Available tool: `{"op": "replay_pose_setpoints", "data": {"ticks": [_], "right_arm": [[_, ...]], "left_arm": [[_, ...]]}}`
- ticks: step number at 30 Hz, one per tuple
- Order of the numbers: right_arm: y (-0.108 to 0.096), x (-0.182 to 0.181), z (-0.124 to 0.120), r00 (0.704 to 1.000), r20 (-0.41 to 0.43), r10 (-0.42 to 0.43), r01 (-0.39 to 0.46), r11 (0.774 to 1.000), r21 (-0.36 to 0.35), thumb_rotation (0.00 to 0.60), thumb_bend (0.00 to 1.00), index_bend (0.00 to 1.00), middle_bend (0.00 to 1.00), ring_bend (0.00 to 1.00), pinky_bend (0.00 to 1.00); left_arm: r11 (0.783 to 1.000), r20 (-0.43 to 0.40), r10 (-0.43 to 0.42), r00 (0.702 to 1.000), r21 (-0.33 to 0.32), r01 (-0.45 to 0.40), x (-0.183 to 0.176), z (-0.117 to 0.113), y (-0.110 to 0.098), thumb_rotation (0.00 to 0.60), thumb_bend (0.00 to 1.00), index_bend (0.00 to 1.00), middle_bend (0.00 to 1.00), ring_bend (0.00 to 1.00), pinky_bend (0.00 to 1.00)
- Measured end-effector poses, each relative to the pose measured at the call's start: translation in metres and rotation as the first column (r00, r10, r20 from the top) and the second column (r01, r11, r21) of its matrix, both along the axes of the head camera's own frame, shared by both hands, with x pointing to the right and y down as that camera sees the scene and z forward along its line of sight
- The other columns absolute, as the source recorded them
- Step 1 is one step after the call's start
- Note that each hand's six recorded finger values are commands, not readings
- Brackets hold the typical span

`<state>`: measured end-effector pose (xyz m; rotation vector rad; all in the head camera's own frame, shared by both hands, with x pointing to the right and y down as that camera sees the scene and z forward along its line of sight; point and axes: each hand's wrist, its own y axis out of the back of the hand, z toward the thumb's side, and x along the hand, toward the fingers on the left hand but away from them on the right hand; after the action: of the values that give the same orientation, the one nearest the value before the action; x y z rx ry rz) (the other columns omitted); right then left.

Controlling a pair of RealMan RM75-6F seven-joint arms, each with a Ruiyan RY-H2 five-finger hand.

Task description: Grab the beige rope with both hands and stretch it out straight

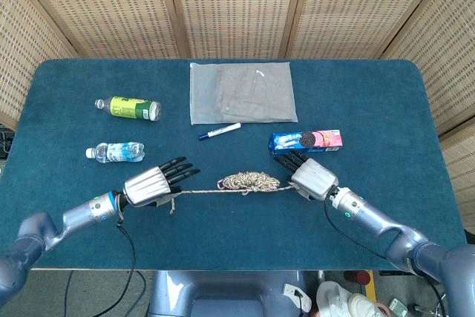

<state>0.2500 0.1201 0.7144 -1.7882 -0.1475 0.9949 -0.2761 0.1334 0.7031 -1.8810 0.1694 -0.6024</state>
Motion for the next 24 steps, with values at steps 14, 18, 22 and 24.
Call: {"op": "replay_pose_setpoints", "data": {"ticks": [14, 18, 22, 24], "right_arm": [[-0.015, 0.062, -0.02, 0.992, -0.115, 0.048, -0.041, 0.997, 0.067, 0.6, 0.43, 0.67, 0.0, 0.0, 0.0], [-0.018, 0.086, -0.027, 0.985, -0.158, 0.066, -0.053, 0.995, 0.087, 0.6, 0.43, 0.67, 0.0, 0.0, 0.0], [-0.019, 0.1, -0.03, 0.981, -0.173, 0.082, -0.067, 0.994, 0.092, 0.6, 0.43, 0.67, 0.0, 0.0, 0.0], [-0.018, 0.102, -0.03, 0.981, -0.174, 0.09, -0.075, 0.993, 0.09, 0.6, 0.43, 0.67, 0.0, 0.0, 0.0]], "left_arm": [[0.97, 0.113, -0.238, 0.965, 0.071, 0.231, -0.098, -0.014, -0.031, 0.6, 0.54, 0.82, 0.0, 0.0, 0.0], [0.96, 0.15, -0.275, 0.95, 0.096, 0.263, -0.118, -0.017, -0.035, 0.6, 0.54, 0.82, 0.0, 0.0, 0.0], [0.95, 0.17, -0.308, 0.936, 0.097, 0.296, -0.131, -0.017, -0.035, 0.6, 0.54, 0.82, 0.0, 0.0, 0.0], [0.948, 0.174, -0.318, 0.932, 0.093, 0.306, -0.133, -0.016, -0.034, 0.6, 0.54, 0.82, 0.0, 0.0, 0.0]]}}
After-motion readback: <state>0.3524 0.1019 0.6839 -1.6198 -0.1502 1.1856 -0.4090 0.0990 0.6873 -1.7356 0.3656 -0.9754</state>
